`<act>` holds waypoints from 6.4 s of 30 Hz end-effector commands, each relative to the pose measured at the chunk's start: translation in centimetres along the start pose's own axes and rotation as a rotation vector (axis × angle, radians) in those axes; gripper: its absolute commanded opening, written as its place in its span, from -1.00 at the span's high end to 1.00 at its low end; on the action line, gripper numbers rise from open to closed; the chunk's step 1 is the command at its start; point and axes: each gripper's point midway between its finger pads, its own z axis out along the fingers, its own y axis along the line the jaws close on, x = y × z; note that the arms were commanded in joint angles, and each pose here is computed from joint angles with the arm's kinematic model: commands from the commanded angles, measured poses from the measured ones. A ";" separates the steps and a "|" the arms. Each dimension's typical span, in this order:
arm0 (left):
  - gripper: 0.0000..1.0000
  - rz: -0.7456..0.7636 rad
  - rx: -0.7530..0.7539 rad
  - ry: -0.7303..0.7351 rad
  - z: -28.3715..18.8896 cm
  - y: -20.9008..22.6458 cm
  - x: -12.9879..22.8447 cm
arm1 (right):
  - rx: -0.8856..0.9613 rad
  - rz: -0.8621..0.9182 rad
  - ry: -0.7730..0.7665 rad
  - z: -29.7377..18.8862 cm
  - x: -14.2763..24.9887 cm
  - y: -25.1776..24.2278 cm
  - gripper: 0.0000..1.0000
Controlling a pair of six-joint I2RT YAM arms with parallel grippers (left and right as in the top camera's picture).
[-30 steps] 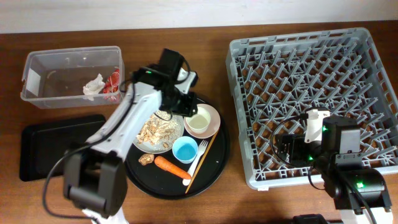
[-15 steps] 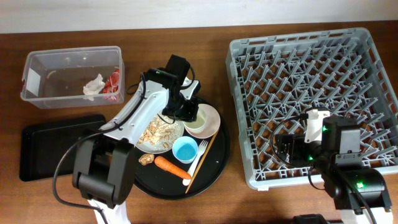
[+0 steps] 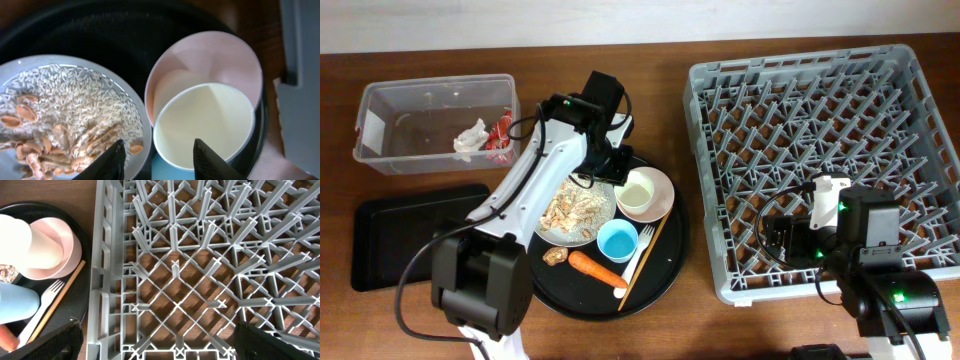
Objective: Sort waste into correct bins and load items into the dishwasher rack
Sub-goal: 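Grasp the white cup with the left gripper and lift it, then hand the white cup from the left gripper to the right gripper, then place the white cup upside down in the rack's right side with the right gripper, then grasp the blue cup with the left gripper and lift it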
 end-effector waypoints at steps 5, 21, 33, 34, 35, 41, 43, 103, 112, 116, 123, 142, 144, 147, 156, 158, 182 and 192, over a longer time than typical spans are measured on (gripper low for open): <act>0.22 -0.007 0.022 0.022 2.9 0.1 1.6 | -0.010 0.001 -0.019 -0.5 -0.6 0.3 -0.97; 1.00 0.150 0.737 -0.368 -15.7 -6.1 -5.1 | -0.272 -0.061 -0.163 -0.8 -4.7 4.9 -0.97; 1.00 0.286 1.108 -0.410 -20.2 -8.8 -3.7 | -1.321 -0.353 -0.257 -5.6 -7.6 16.7 -0.97; 1.00 0.284 1.108 -0.409 -20.2 -8.8 -3.7 | -1.344 -0.374 -0.269 -5.8 -7.7 16.8 -0.97; 1.00 0.281 1.109 -0.405 -20.2 -8.9 -3.6 | -1.348 -0.387 -0.281 -5.7 -7.8 16.8 -0.97; 1.00 0.239 1.128 -0.333 -19.8 -9.7 -2.5 | -1.226 -0.437 -0.391 -4.4 -9.9 16.5 -0.97; 1.00 0.237 1.135 -0.313 -19.7 -10.2 -2.2 | -1.174 -0.424 -0.403 -3.7 -10.4 16.2 -0.97; 0.03 0.024 0.452 -0.172 -11.0 -2.2 -2.1 | -1.045 -0.342 -0.417 -1.8 -12.1 15.2 -0.01; 0.03 -0.154 0.252 -0.148 -10.4 5.3 -1.3 | -0.715 -0.026 -0.327 1.9 -13.1 8.3 0.23; 0.02 -0.205 0.164 -0.139 -10.4 8.3 -0.7 | -0.602 0.080 -0.269 1.3 -12.8 4.0 0.25; 0.03 -0.231 0.154 -0.143 -10.6 9.4 -0.5 | -0.074 0.297 -0.177 -1.9 -11.9 -7.7 0.32; 0.03 -0.230 0.155 -0.142 -10.6 9.3 -0.5 | 0.734 0.617 0.210 -0.8 -2.6 -25.5 0.33; 0.03 -0.230 0.155 -0.142 -10.6 9.3 -0.5 | 0.727 0.621 0.258 0.4 -1.9 -25.9 0.33; 0.00 -0.230 0.155 -0.142 -10.6 9.3 -0.5 | 0.711 0.631 0.339 2.3 -0.4 -26.1 0.07; -0.08 -0.211 0.164 -0.134 -10.4 8.4 -0.5 | 0.545 0.655 0.276 2.6 -3.2 -24.0 -0.97; -0.09 -0.199 0.177 -0.122 -10.3 7.6 -0.4 | 0.422 0.661 0.225 1.6 -5.6 -21.9 -0.97; -0.15 -0.070 0.126 0.383 -1.3 0.9 11.7 | -0.093 0.269 0.477 1.0 -5.9 -4.6 -0.93; 0.32 -0.057 0.126 0.350 1.7 1.2 11.9 | -0.094 0.269 0.480 1.0 -5.9 -4.6 -0.93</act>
